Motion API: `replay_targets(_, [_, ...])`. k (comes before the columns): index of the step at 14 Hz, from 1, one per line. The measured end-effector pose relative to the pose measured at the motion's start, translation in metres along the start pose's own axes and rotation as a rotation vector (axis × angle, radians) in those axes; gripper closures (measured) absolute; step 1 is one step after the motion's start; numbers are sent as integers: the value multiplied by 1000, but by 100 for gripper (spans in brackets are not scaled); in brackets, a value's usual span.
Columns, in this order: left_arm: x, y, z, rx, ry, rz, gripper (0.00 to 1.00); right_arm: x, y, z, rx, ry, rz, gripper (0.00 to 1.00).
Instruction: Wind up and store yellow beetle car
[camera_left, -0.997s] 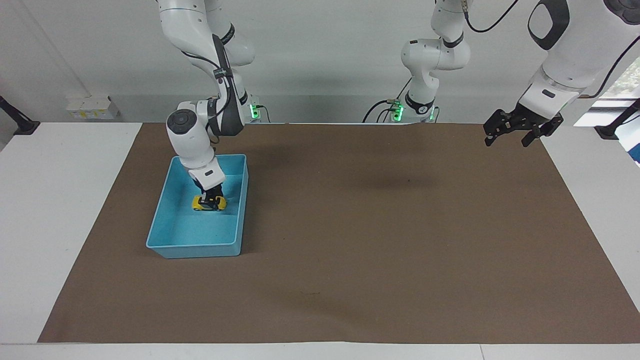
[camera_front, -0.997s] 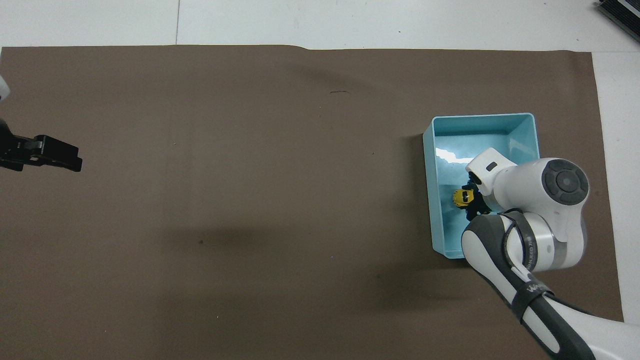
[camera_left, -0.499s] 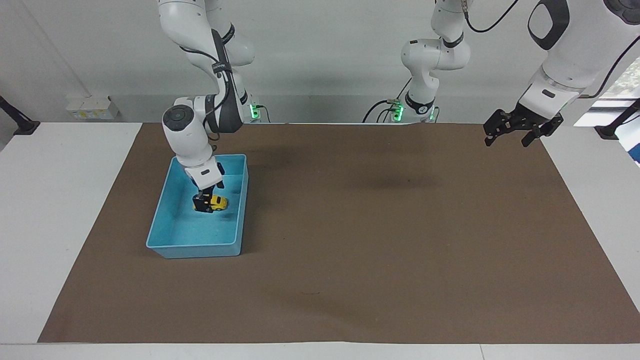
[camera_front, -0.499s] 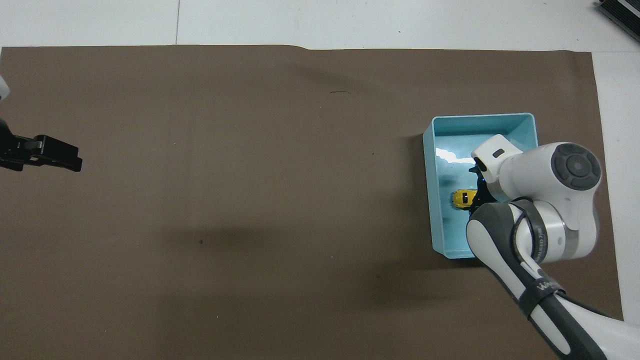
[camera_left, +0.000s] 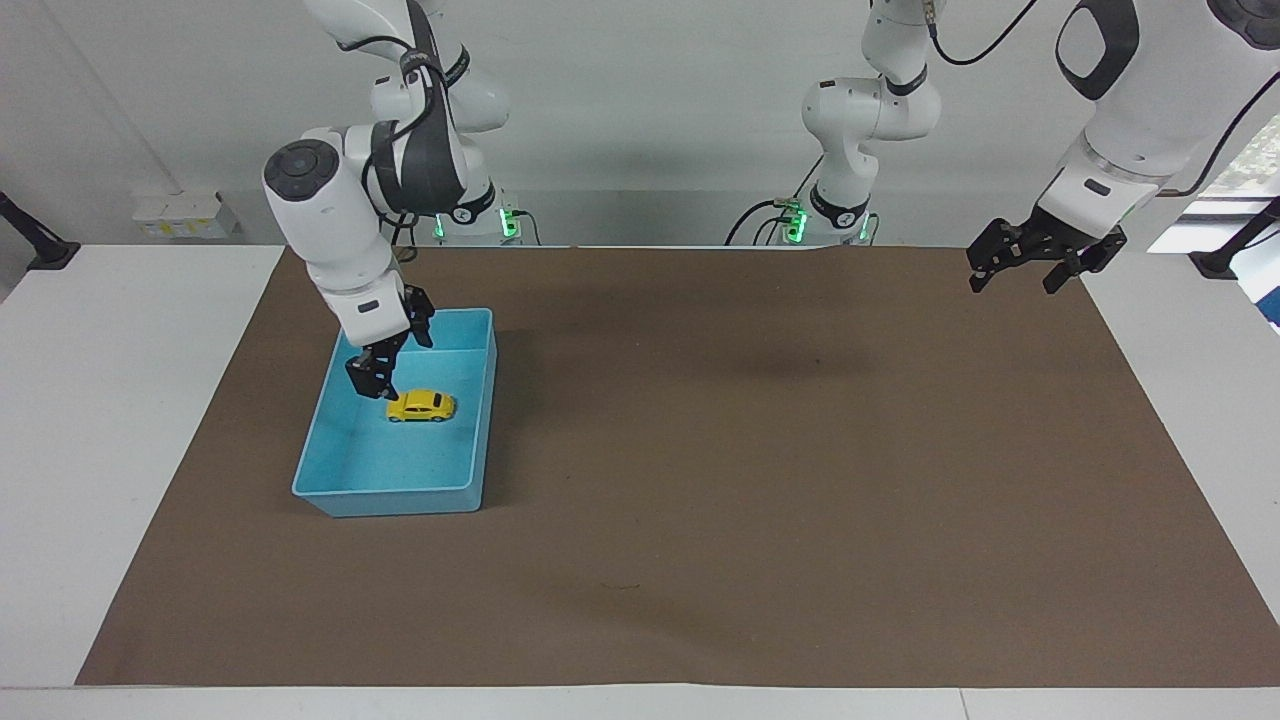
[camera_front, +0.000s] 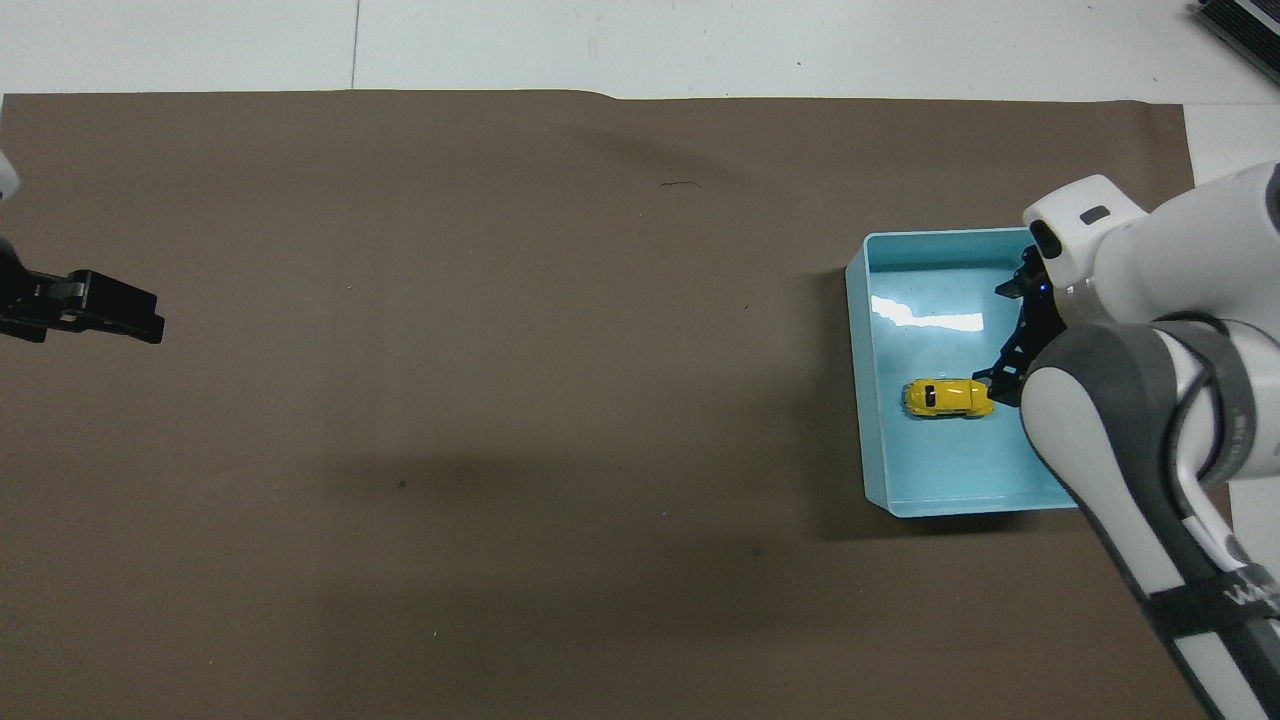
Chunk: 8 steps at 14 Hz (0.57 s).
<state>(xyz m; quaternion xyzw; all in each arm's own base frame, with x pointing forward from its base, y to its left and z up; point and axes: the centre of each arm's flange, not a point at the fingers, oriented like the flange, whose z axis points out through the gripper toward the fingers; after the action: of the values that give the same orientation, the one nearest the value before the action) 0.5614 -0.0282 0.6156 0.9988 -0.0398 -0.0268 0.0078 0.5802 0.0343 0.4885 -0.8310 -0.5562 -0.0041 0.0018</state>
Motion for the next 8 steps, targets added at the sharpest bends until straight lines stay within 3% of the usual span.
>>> replay_targets(5, [0, 0, 0, 0, 0, 0, 0, -1, -18, -69, -15, 16, 185, 0])
replay_targets(8, [0, 0, 0, 0, 0, 0, 0, 6, -24, -96, -11, 92, 296, 0])
